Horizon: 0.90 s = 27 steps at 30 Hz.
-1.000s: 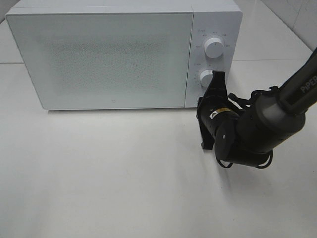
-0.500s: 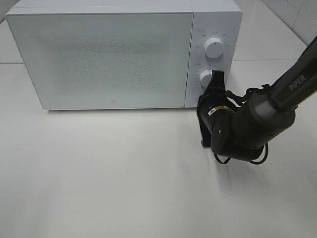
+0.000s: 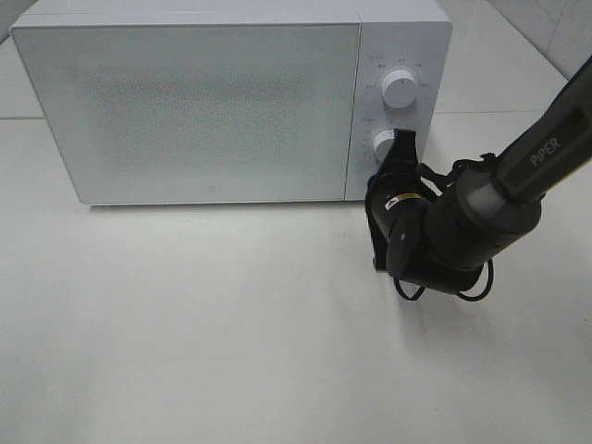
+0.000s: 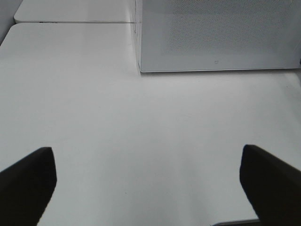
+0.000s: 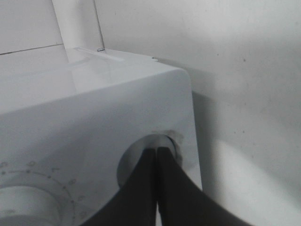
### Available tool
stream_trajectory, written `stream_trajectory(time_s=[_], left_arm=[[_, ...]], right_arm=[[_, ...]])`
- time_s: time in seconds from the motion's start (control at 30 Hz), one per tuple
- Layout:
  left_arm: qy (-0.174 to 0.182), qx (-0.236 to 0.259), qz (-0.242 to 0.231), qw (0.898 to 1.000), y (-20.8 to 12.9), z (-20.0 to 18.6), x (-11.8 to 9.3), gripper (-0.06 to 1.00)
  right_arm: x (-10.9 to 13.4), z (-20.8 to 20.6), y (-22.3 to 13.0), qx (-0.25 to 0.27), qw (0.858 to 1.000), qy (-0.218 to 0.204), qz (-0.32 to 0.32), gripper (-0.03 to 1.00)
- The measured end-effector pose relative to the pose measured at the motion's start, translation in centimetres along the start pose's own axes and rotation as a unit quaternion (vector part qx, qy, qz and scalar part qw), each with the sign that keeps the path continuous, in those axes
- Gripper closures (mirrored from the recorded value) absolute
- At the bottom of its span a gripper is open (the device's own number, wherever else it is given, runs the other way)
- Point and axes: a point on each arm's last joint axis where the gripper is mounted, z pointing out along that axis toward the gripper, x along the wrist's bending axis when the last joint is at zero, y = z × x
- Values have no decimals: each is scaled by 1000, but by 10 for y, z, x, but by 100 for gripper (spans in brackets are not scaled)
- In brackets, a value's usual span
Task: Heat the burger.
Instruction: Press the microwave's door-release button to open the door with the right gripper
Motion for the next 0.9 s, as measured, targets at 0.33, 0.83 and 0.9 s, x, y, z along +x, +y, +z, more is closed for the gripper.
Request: stream_trajectory(time_s=[0.33,0.83,0.9], left_arm=[[0,0,0,1000,0,0,0,-3],[0,0,0,1000,0,0,0,-3],[0,0,0,1000,0,0,0,-3]], right_arm=[[7,8,-4,-19,1000,1,11,95],[9,12,-7,-29,999,-17,4,95],[9,12,-7,-29,999,-17,4,95]])
